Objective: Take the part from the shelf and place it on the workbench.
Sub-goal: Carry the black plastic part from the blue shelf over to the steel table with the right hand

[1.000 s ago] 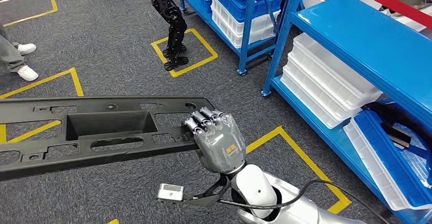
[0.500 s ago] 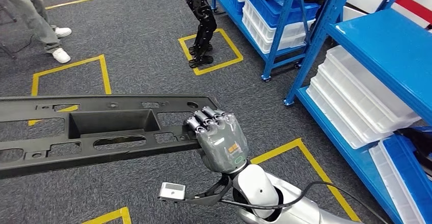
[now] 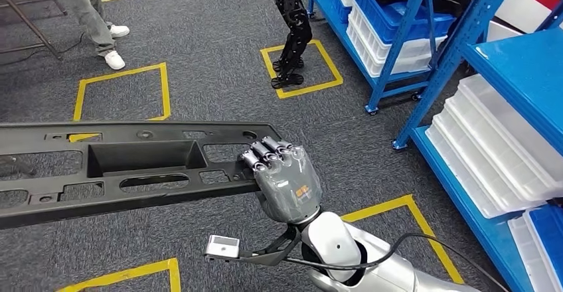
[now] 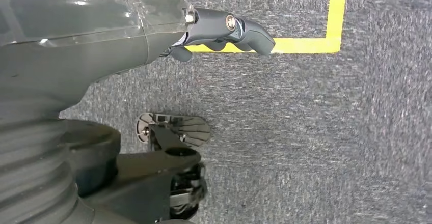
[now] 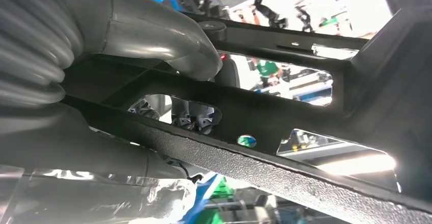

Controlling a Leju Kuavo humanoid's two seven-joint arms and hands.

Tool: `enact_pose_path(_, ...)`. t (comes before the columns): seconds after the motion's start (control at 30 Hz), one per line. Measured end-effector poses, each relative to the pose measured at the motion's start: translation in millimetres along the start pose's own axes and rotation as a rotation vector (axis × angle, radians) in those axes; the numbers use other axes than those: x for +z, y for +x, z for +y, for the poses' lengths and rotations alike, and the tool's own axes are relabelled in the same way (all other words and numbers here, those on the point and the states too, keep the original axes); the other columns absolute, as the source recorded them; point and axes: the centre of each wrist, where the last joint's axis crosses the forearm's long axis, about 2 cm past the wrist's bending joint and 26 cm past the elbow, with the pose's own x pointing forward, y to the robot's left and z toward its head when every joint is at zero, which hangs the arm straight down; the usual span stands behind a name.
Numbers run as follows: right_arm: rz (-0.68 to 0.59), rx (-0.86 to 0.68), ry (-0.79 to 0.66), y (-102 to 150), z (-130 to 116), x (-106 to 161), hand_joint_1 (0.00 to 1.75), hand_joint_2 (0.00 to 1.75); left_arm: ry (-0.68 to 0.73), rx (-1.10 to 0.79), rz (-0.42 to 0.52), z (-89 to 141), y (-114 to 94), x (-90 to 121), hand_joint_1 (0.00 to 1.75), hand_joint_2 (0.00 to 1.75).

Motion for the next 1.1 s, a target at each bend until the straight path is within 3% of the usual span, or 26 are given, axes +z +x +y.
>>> enact_pose_path(1.1, 0.055, 0.035, -0.008, -8.8, -1.6, 6.0, 1.75, 1.75, 0.006, -0.006, 0.005, 1.7, -8.2, 4.7, 0.0, 1.75)
